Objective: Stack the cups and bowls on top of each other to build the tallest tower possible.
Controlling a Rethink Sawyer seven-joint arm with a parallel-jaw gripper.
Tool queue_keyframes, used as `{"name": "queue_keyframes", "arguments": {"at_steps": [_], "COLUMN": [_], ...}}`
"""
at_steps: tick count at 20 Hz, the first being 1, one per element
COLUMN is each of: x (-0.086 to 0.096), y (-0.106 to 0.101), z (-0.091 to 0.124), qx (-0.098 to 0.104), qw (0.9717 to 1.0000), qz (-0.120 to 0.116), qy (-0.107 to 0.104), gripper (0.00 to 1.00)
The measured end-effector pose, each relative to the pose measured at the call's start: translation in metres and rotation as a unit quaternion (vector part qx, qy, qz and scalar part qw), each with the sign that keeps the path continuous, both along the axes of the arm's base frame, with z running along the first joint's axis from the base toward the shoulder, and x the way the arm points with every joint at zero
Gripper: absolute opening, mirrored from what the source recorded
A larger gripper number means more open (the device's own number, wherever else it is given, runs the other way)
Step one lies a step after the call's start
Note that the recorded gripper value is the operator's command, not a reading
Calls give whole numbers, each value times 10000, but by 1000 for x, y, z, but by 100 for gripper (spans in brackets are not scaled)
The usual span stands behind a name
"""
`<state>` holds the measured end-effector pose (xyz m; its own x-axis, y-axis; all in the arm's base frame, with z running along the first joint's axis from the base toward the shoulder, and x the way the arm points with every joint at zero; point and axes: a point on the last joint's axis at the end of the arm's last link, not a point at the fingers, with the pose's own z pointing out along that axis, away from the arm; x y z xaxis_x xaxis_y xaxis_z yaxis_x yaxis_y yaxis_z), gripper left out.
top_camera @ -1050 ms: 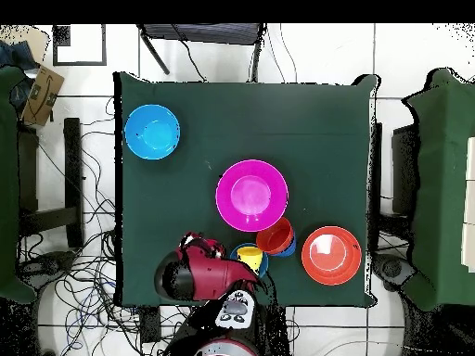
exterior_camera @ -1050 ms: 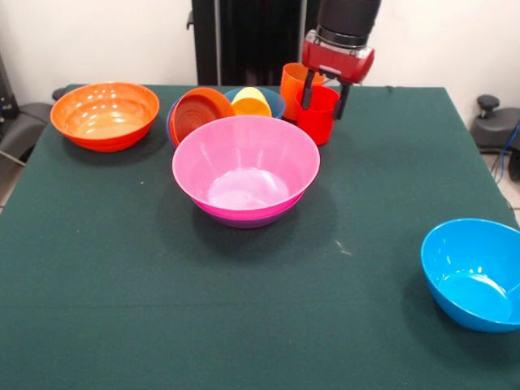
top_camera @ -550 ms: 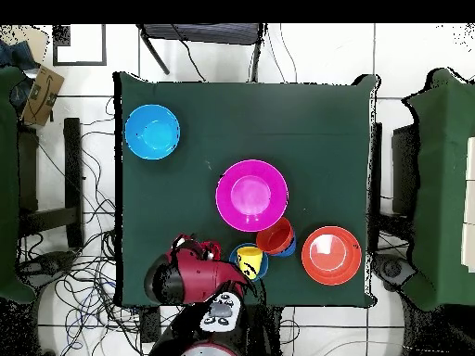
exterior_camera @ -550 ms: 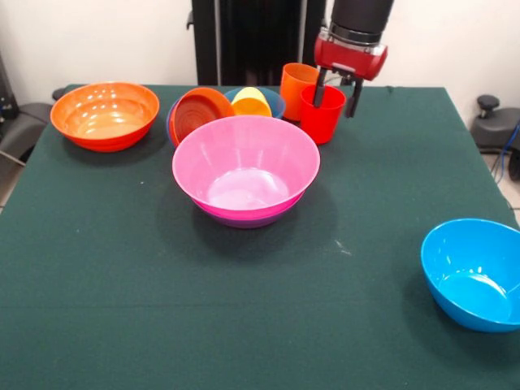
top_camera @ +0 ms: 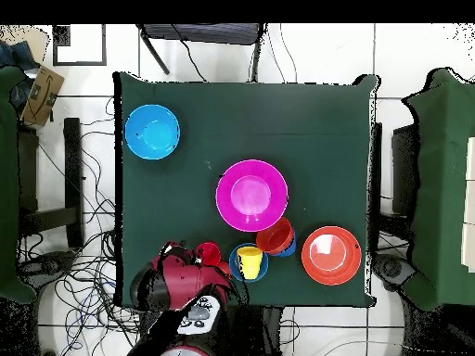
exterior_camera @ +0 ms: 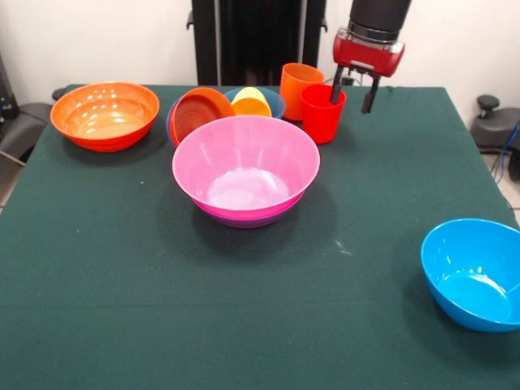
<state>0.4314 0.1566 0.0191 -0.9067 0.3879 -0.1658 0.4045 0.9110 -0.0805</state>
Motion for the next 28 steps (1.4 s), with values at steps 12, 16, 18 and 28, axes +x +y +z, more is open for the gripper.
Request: {"name": "queue_keyframes", "arguments": {"at_steps": [12, 16, 18, 28], "x": [-21, -24, -27, -40], "y": [17, 13, 9, -11], "z": [1, 0, -3, -24], "qx": [-73, -143, -177, -264], "qw": [9997, 9996, 9995, 9991], "qz": [209, 205, 179, 29], "qy": [91, 119, 165, 334], "gripper": [100, 100, 100, 100]}}
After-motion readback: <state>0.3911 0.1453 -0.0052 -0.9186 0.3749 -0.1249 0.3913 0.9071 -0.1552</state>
